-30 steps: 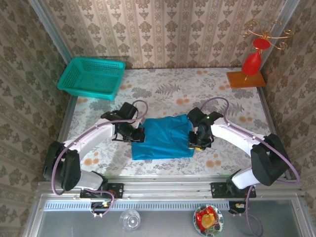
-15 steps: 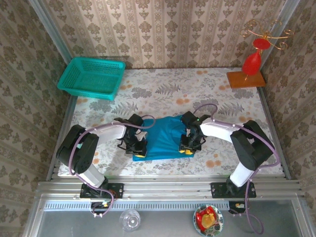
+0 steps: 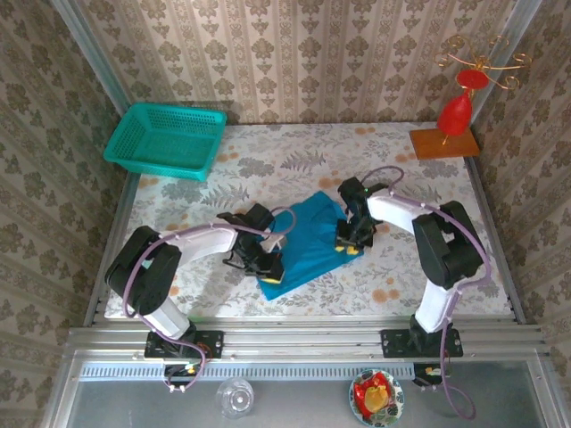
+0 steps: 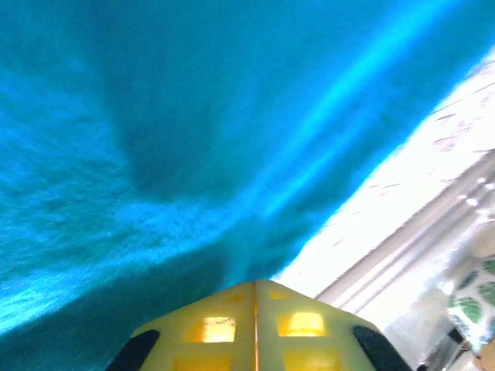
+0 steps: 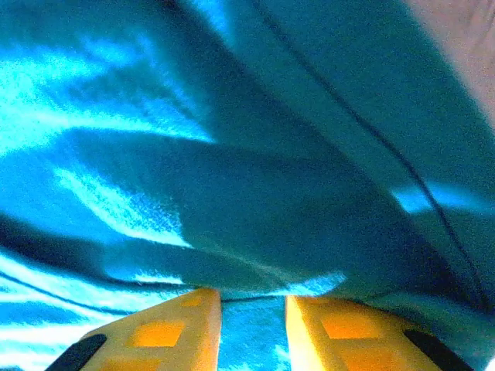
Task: Fold the inside-out t-shirt
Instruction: Rotate the T-shirt at the center of the table.
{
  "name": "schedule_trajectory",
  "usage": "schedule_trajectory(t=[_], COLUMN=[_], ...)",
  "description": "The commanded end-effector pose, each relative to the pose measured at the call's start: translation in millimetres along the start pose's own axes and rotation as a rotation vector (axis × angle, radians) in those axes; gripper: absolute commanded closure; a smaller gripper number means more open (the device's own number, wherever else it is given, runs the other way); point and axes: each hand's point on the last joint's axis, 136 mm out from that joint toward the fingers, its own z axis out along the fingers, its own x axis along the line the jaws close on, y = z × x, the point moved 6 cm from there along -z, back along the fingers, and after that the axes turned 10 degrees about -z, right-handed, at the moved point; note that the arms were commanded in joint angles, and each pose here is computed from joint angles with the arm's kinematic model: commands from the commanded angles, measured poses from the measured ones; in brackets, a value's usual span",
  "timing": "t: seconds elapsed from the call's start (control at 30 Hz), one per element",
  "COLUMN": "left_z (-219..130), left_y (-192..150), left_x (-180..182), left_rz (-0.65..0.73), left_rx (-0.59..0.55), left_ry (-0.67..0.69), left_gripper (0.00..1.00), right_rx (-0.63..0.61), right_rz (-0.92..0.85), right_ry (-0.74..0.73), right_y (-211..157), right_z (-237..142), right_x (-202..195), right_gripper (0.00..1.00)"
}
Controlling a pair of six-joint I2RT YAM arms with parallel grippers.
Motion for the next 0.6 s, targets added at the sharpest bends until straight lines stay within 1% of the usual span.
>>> schedule_trajectory(t=[0.0, 0.03, 0.1, 0.17, 0.23, 0.33, 0.37, 0.47, 0.57], left_z=[-41.6, -50.0, -62.5, -68.6, -66.8, -57.3, -54.4, -43.6, -34.1], left_y=[35.4, 47.7, 67.7, 84.6, 97.5, 112.0, 115.8, 118.9, 110.8], left_x=[-32.8, -28.2, -14.8, 1.9, 15.0, 28.6, 33.8, 48.2, 58.5], left_rz=[0.048, 0.042, 0.025, 0.013, 0.020, 0.025, 0.022, 0.006, -0.019], left_rx=[-0.163, -0.211, -0.258, -0.259, -0.241, -0.189, -0.180, -0.148, -0.118], left_ry=[-0.118, -0.090, -0.010, 0.079, 0.137, 0.169, 0.178, 0.186, 0.197], left_gripper=[0.89, 0.88, 0.88, 0.89, 0.90, 0.91, 0.91, 0.91, 0.91], right_rx=[-0.032, -0.051, -0.073, -0.082, -0.075, -0.008, 0.020, 0.090, 0.116], right_rz=[-0.049, -0.047, -0.039, -0.046, -0.059, -0.083, -0.101, -0.124, -0.109], right_ry=[-0.104, -0.091, -0.047, 0.012, 0.092, 0.307, 0.342, 0.331, 0.257], right_y=[18.5, 18.8, 13.1, 1.1, -11.8, -30.1, -35.5, -45.4, -48.0], right_z=[-20.8, -28.5, -38.2, -42.2, -39.0, -22.2, -15.1, 10.3, 26.7], right_x=[-9.0, -5.3, 3.1, 17.2, 36.8, 78.7, 90.5, 102.4, 89.0], right_gripper=[0.71, 0.71, 0.70, 0.70, 0.70, 0.69, 0.69, 0.69, 0.69])
